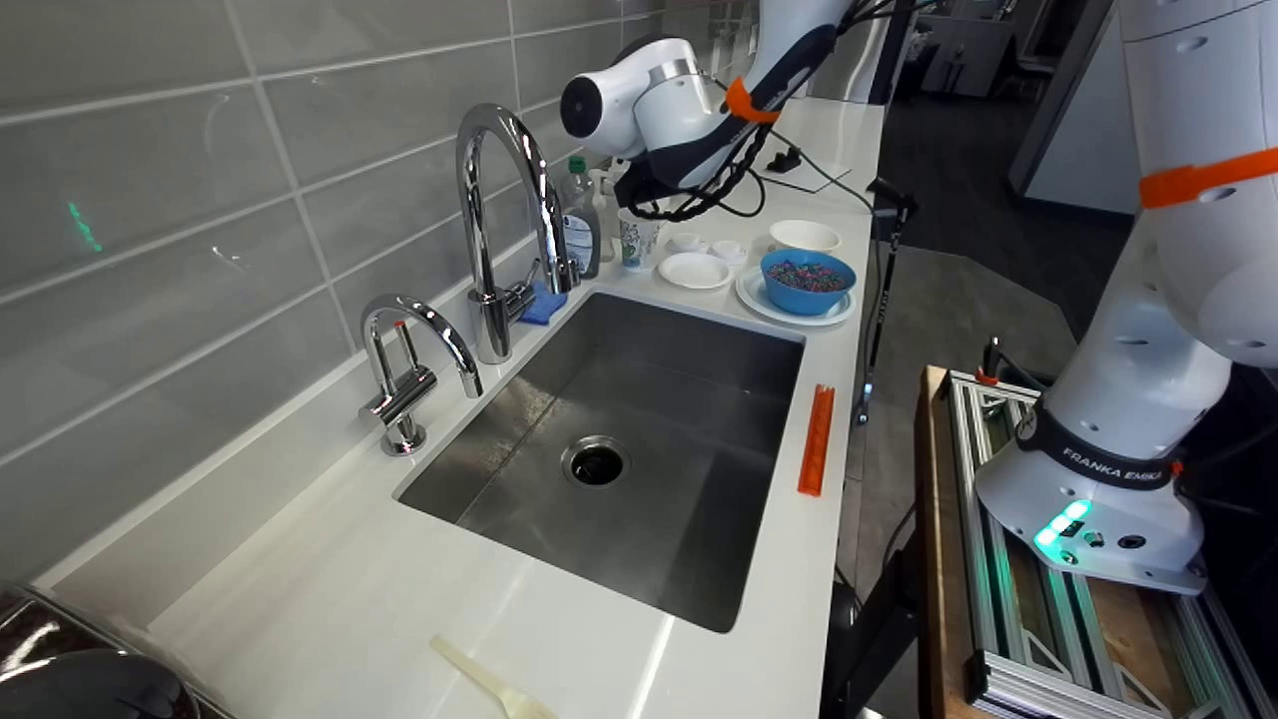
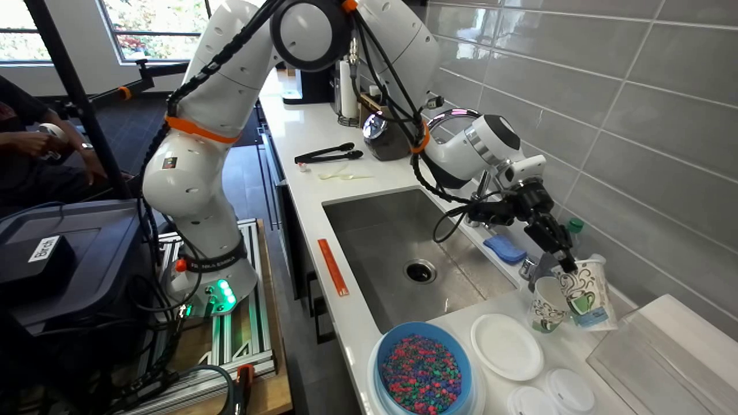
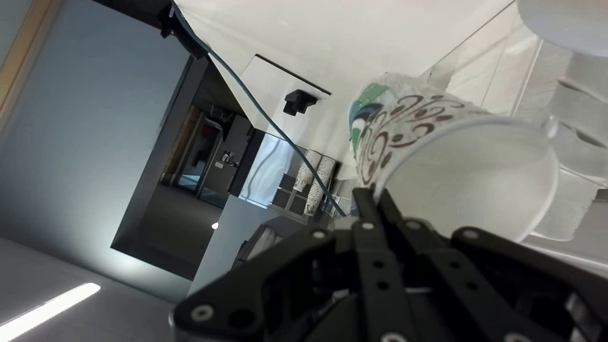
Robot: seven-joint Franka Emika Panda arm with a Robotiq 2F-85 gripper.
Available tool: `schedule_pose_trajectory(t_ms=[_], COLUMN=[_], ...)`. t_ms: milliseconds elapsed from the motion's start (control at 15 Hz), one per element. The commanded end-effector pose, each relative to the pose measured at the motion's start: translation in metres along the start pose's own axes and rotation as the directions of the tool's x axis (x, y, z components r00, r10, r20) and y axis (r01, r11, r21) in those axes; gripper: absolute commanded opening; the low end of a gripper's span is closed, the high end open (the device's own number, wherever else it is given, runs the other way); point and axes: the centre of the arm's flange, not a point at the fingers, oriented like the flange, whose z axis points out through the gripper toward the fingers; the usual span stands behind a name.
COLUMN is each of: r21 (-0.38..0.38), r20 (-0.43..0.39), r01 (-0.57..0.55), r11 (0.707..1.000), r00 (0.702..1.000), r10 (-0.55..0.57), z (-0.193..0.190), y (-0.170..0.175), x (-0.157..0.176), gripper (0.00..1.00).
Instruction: Pour the contents in the cup inside the sink into the cup on the counter
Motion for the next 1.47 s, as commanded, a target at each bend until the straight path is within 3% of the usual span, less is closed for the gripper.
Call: schedule_pose_trajectory(t_ms=[0, 1400], r21=[-0.029, -0.047], r20=[-0.062, -0.095], r01=[-0.023, -0.026], r11=[0.999, 0.999], r00=[0.998, 0.995], r10=[0.022, 0.022], z=[-0.0006, -0.0015], y=[-0.0072, -0.0092], x=[-0.0025, -0.001], gripper=[0.01, 0.01])
